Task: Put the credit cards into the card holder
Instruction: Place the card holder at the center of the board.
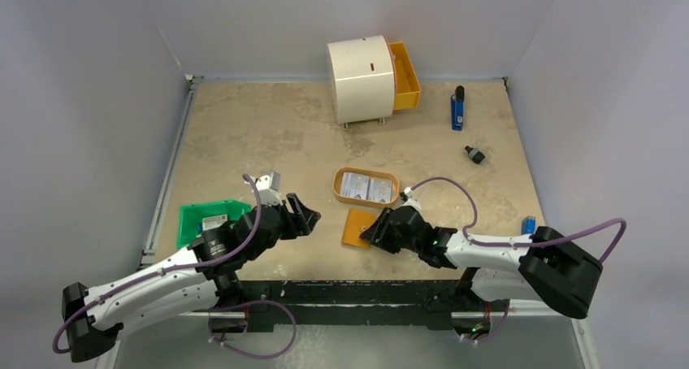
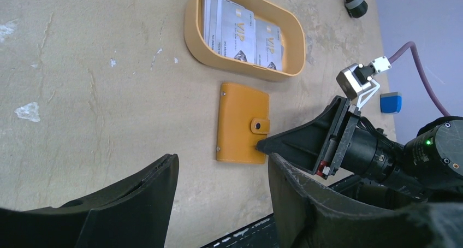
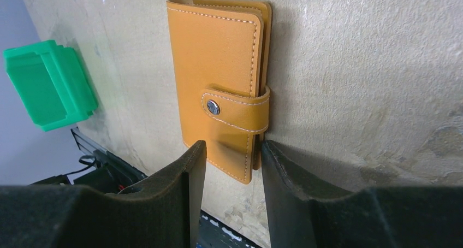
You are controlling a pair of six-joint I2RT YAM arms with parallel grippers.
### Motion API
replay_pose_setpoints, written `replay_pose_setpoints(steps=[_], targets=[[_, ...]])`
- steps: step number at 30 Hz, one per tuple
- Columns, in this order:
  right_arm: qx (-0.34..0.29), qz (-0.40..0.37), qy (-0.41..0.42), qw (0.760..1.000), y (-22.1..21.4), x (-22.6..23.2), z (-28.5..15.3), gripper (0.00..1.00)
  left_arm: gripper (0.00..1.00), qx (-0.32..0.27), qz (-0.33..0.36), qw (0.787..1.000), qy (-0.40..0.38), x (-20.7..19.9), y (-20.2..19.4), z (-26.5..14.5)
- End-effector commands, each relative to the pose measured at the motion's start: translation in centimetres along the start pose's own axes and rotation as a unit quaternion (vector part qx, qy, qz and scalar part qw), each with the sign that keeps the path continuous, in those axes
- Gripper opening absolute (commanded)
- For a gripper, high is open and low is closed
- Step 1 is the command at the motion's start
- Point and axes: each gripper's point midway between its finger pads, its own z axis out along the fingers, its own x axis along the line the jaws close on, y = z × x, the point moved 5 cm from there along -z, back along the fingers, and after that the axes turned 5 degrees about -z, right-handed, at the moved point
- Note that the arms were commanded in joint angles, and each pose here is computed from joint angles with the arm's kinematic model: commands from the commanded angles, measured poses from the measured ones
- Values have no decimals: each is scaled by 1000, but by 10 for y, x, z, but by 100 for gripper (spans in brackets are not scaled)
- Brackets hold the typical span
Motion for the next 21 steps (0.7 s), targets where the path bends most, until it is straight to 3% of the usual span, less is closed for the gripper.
replay_pose_setpoints(steps=[1, 12, 21], targets=[[-10, -11, 3, 1000, 6, 8, 1, 45, 60, -18, -6, 1000, -8, -6, 9, -4], [-25, -31, -6, 999, 12, 8, -7, 46, 64, -30, -7, 1000, 0, -2, 14, -8], [-57, -121, -29, 991, 34, 14, -44, 60, 73, -61, 10, 998, 17, 2, 29, -19]])
